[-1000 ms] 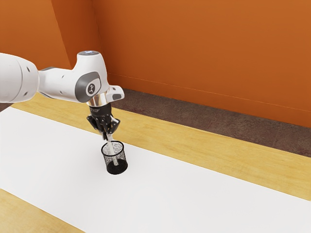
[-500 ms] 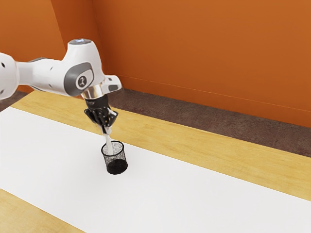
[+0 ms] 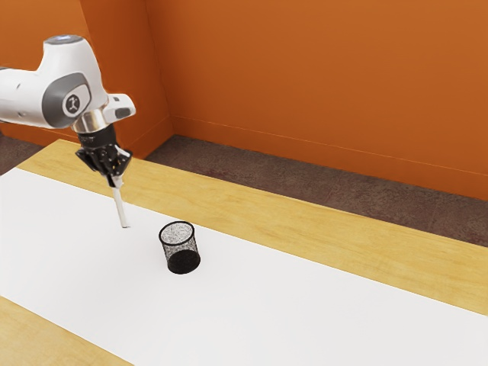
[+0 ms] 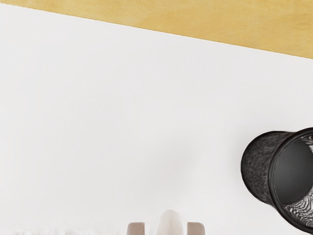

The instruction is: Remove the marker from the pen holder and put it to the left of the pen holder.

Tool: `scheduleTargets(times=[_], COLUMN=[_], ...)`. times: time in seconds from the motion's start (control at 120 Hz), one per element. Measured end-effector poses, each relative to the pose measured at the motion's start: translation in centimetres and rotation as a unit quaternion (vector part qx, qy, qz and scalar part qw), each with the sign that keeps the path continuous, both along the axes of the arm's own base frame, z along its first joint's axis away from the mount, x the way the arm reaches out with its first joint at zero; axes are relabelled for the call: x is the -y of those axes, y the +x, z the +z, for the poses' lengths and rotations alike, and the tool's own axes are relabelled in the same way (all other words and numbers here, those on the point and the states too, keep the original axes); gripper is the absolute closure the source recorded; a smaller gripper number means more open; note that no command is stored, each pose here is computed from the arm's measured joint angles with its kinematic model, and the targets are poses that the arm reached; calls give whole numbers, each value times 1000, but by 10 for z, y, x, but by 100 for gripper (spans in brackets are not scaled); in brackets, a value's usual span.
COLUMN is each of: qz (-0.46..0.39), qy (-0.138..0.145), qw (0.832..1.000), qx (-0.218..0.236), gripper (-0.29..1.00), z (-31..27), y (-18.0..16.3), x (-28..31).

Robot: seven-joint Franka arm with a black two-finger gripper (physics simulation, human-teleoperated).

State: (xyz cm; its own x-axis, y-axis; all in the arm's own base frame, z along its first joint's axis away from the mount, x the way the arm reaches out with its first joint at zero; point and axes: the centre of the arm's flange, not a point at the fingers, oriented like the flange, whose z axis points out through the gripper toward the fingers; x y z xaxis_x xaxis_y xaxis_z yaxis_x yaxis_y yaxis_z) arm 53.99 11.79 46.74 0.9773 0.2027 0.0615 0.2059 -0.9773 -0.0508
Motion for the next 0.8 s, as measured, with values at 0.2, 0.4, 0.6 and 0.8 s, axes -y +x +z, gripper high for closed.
scheduleTargets(times=[0.2,0.4,0.6,0.8], qz=[43,-18,-24,-30], qy=[10,19,20,20], qw=[999,999,998,998], qx=[-27,-39,-52,-60], gripper=[79,79,79,79], z=[-30,-59,-90,-115], y=[10,59,65,70], x=[-66,-17,-24,-25])
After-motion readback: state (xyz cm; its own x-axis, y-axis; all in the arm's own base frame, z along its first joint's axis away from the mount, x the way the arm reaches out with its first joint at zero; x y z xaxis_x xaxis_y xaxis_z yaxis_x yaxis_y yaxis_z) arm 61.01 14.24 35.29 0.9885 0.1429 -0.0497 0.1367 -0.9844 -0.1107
